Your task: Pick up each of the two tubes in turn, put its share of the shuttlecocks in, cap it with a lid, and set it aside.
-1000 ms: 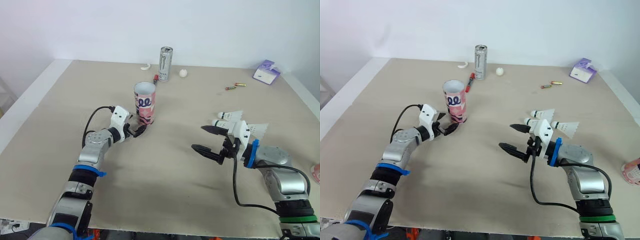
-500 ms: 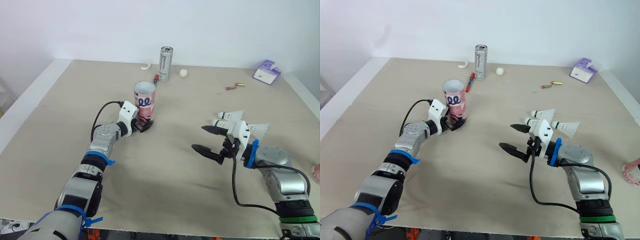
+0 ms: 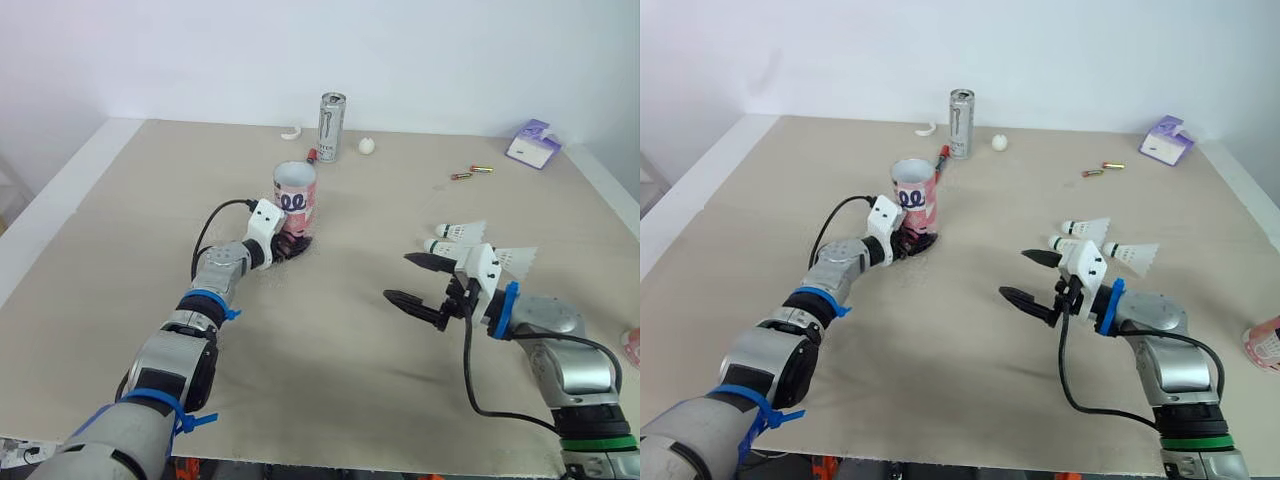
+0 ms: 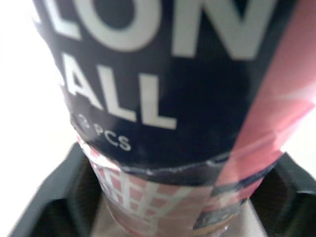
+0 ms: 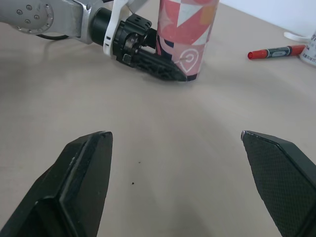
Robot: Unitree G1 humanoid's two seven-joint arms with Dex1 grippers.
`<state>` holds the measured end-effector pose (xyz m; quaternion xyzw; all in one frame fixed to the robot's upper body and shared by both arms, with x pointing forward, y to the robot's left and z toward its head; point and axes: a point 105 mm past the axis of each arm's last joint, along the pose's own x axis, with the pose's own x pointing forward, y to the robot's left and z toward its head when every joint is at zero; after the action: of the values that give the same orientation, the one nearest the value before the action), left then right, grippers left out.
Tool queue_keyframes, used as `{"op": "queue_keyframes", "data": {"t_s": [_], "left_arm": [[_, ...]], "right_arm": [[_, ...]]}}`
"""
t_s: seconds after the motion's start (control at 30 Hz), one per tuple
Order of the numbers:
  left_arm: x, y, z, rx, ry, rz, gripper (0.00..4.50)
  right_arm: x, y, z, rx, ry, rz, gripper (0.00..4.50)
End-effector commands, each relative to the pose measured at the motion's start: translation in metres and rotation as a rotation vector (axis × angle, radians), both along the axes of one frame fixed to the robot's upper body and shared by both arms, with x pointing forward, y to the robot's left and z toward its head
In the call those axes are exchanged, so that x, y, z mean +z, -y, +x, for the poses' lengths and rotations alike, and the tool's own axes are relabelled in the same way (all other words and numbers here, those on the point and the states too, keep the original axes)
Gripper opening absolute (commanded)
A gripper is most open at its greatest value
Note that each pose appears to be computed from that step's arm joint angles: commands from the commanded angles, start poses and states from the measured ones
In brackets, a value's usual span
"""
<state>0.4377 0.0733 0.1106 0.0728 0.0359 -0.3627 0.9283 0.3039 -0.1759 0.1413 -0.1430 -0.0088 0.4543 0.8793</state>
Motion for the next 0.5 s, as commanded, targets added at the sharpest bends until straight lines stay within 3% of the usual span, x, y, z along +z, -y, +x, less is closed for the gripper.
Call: {"op": "queue_keyframes", "data": {"t_s": [0.03,0.3,0.5], "left_arm": [[0.016,-0.002,0.006,0.024,0.054,-0.015,2.99],[0.019,-0.002,0.001,-0.031,0.107,0.026,2.99],[0.022,0.009,-0.024,-0.278,0.193,0.140,2.99]], "right_arm": [[0.016,0.003,-0.002,-0.007,0.057,-0.003,4.50],[0.018,0.001,-0.003,-0.008,0.049,0.025,4.50],[0.029,-0.001,-0.011,0.004,0.078,0.068,4.50]]}}
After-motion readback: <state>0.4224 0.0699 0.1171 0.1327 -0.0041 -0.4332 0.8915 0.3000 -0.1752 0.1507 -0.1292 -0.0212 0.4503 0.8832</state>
